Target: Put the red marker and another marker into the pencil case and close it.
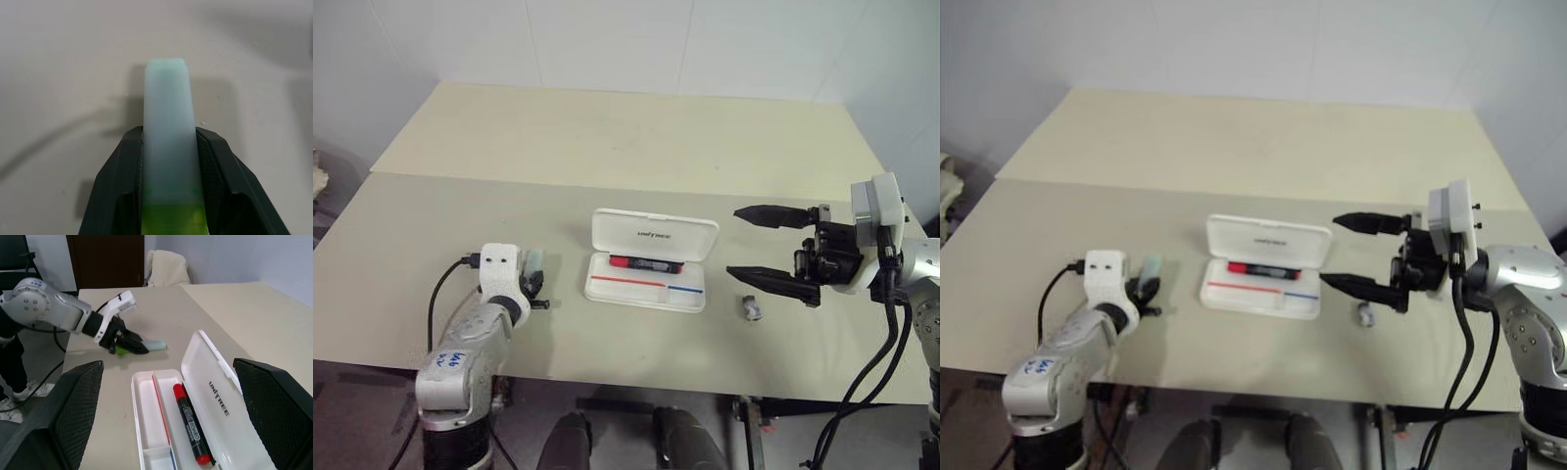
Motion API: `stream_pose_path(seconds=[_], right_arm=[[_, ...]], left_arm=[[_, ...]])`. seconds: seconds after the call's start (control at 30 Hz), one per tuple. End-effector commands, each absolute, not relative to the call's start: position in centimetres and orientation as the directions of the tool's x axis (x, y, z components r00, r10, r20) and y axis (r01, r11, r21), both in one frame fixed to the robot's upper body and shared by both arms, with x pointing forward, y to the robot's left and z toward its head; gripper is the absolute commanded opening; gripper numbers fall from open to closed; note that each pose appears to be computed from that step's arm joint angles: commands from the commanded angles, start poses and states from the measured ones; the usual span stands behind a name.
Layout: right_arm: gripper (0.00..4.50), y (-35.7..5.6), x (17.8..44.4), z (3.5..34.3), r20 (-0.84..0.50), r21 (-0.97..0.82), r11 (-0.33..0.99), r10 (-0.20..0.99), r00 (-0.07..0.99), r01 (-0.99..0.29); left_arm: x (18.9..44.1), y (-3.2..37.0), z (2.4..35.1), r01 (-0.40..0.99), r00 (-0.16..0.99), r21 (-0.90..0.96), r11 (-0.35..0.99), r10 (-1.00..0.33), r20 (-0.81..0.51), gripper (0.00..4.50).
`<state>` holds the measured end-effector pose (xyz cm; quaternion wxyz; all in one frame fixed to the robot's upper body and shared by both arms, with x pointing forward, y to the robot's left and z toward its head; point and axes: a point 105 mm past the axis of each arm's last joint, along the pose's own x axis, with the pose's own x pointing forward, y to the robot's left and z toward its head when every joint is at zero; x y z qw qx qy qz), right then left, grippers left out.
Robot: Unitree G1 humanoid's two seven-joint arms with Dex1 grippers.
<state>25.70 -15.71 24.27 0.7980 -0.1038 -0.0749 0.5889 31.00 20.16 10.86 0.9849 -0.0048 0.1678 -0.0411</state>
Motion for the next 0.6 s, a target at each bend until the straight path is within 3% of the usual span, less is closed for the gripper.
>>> stream_pose_path(seconds=[0.03,0.2,0.3,0.4,0.6], right_arm=[[4.50,-15.5,25.5,24.9,0.011,-0.295,0.276,0.958,0.285,-0.915],[4.50,-15.6,25.5,24.8,0.017,-0.303,0.288,0.955,0.297,-0.908],[4.50,-15.7,25.2,24.6,0.021,-0.304,0.300,0.951,0.308,-0.904],[4.50,-15.8,25.0,24.4,0.020,-0.300,0.312,0.947,0.321,-0.902],[4.50,-15.7,24.8,24.1,0.034,-0.300,0.338,0.938,0.345,-0.892]], left_arm=[[31.3,21.2,15.2,0.231,0.961,-0.006,0.973,-0.230,-0.152,1.09],[30.9,22.0,19.3,0.427,0.904,0.074,0.901,-0.425,-0.034,1.09],[30.3,21.3,22.2,0.580,0.806,0.153,0.800,-0.591,0.034,1.09],[29.8,20.3,23.0,0.698,0.701,0.208,0.685,-0.713,-0.001,1.09],[28.1,16.3,22.8,0.914,0.369,0.229,0.336,-0.922,-0.120,1.09]])
